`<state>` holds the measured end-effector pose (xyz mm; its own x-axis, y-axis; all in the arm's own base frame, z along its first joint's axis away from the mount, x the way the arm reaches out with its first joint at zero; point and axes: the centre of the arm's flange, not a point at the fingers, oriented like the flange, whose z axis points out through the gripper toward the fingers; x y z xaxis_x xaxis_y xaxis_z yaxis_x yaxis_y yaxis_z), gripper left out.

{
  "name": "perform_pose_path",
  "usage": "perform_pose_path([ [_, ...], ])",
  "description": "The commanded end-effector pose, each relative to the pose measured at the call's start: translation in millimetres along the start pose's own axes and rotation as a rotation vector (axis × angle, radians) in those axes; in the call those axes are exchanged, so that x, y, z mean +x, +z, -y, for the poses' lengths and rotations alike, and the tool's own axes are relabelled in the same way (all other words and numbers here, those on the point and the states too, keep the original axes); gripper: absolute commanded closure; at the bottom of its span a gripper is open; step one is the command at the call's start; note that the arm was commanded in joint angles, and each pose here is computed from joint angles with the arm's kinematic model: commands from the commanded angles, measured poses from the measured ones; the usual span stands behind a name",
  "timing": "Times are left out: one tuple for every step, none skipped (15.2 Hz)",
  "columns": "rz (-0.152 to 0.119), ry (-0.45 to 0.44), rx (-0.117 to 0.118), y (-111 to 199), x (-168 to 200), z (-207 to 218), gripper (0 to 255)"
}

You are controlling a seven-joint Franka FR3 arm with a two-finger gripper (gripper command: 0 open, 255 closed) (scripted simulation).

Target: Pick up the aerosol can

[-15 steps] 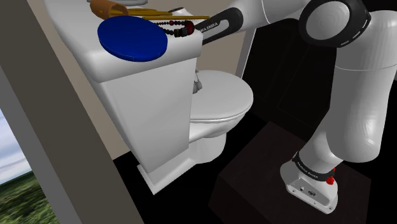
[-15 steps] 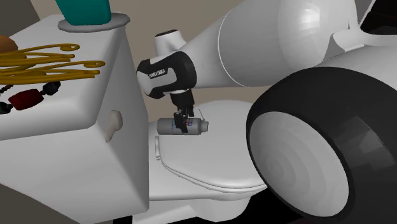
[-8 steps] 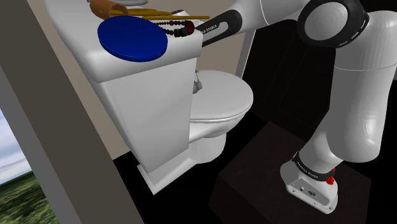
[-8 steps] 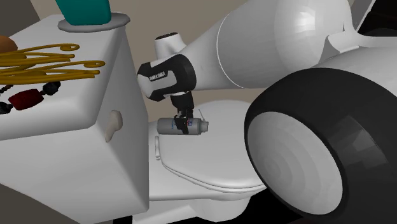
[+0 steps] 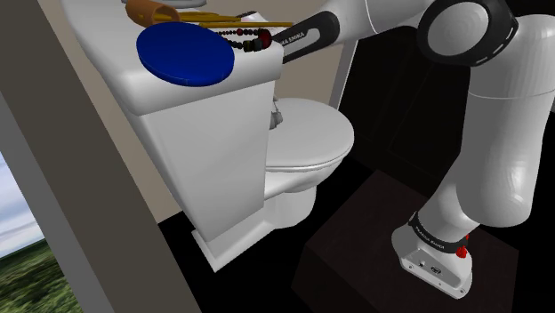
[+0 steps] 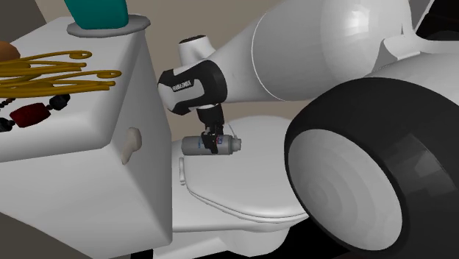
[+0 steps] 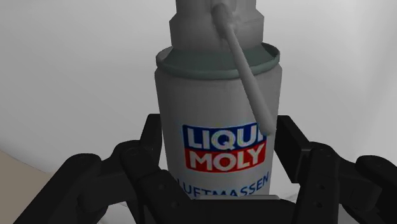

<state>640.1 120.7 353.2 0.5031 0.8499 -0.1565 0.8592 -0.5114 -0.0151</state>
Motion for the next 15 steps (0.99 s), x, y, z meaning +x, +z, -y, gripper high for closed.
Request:
perform_pose_path([
  [0.0, 0.0, 0.0, -9.7, -1.2, 0.1, 255],
  [0.0, 0.0, 0.0, -14.9, -2.0, 0.1, 255],
  [0.0, 0.0, 0.0, -20.1, -2.8, 0.2, 255],
  [0.0, 0.0, 0.0, -25.3, -3.6, 0.3, 255],
  [0.0, 0.0, 0.0, -30.6, -4.5, 0.4, 255],
  [0.0, 0.0, 0.0, -35.8, -5.3, 0.5, 255],
  [0.0, 0.0, 0.0, -41.0, -6.1, 0.5, 255],
  [0.0, 0.0, 0.0, -46.2, -6.9, 0.6, 255],
  [0.0, 0.0, 0.0, -51.4, -7.8, 0.7, 255],
  [0.0, 0.0, 0.0, -56.6, -8.6, 0.8, 255],
  [0.0, 0.0, 0.0, -61.8, -9.4, 0.9, 255],
  [0.0, 0.0, 0.0, -67.1, -10.2, 0.9, 255],
  [0.0, 0.0, 0.0, -72.3, -11.1, 1.0, 255],
  [0.0, 0.0, 0.0, -73.1, -11.2, 1.1, 255],
  [0.0, 0.0, 0.0, -73.1, -11.2, 1.0, 255],
])
